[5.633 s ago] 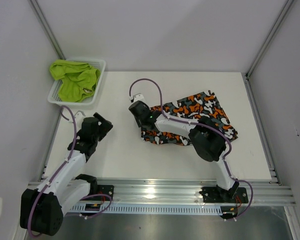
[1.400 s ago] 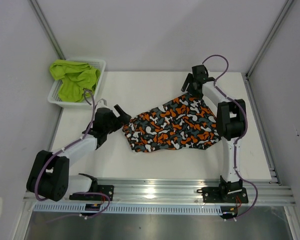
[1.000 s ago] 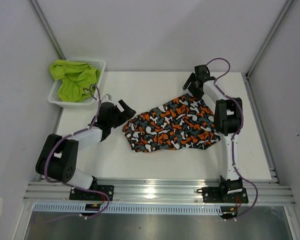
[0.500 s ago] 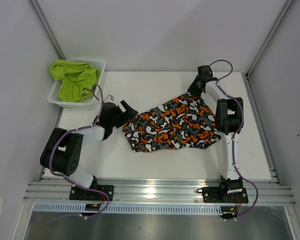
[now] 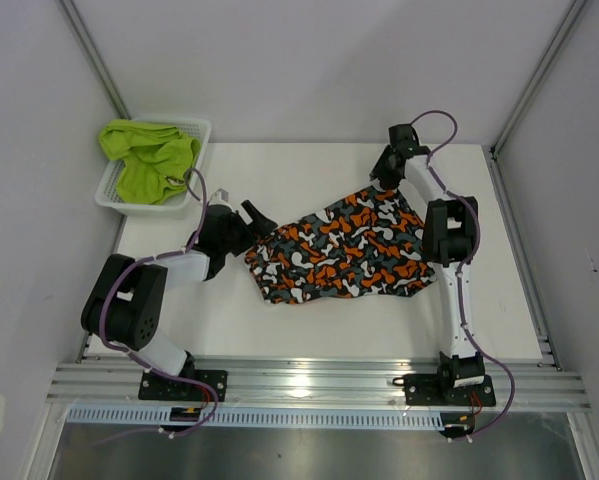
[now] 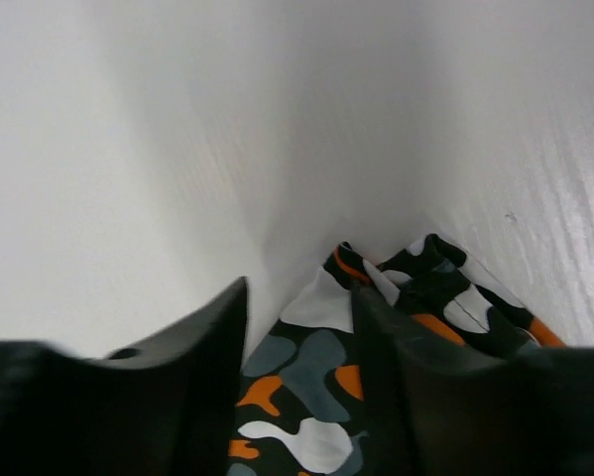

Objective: Fold and stack the shorts
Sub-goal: Fold the shorts

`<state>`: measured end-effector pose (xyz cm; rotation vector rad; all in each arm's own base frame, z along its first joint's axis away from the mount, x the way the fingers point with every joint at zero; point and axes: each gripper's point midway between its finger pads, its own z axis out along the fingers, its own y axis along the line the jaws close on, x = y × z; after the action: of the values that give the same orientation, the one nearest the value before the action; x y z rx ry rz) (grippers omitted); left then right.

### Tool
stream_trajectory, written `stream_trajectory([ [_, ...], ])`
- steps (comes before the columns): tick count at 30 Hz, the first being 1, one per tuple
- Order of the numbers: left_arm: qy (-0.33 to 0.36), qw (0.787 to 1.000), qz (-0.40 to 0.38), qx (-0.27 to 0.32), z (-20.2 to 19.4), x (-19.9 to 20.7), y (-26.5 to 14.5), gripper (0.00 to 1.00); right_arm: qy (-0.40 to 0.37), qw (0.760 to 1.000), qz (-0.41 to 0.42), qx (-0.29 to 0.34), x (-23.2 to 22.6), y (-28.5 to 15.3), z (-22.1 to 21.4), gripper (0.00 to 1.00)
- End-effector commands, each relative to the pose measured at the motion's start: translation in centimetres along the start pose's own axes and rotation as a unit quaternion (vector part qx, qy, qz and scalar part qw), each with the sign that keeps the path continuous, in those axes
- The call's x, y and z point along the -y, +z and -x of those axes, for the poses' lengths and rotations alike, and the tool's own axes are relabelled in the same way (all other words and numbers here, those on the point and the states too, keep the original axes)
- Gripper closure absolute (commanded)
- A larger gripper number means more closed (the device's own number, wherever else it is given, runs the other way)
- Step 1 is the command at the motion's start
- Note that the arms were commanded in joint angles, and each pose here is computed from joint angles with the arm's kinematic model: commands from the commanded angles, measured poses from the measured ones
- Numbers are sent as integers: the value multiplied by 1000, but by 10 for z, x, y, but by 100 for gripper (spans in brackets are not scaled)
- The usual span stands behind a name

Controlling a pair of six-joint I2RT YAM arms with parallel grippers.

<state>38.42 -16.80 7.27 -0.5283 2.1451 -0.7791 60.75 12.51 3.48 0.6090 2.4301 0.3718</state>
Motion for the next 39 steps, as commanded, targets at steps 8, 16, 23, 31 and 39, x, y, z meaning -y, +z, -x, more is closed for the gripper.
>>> stream_trajectory([
  [8,-4,1000,-24,13,9,13,-9,3,-73,992,-89,-47,32,2,-31,69],
  [16,-5,1000,-21,8,7,12,-12,3,-117,984,-112,-79,35,-9,-47,61],
  [23,-5,1000,-24,8,4,11,-19,3,-117,985,-98,-75,33,-19,-57,100],
  [31,-3,1000,-28,9,2,11,-27,3,-92,993,-75,4,3,-59,-12,100],
  [39,3,999,-46,9,11,28,-35,3,-80,993,-73,44,-8,-81,5,100],
])
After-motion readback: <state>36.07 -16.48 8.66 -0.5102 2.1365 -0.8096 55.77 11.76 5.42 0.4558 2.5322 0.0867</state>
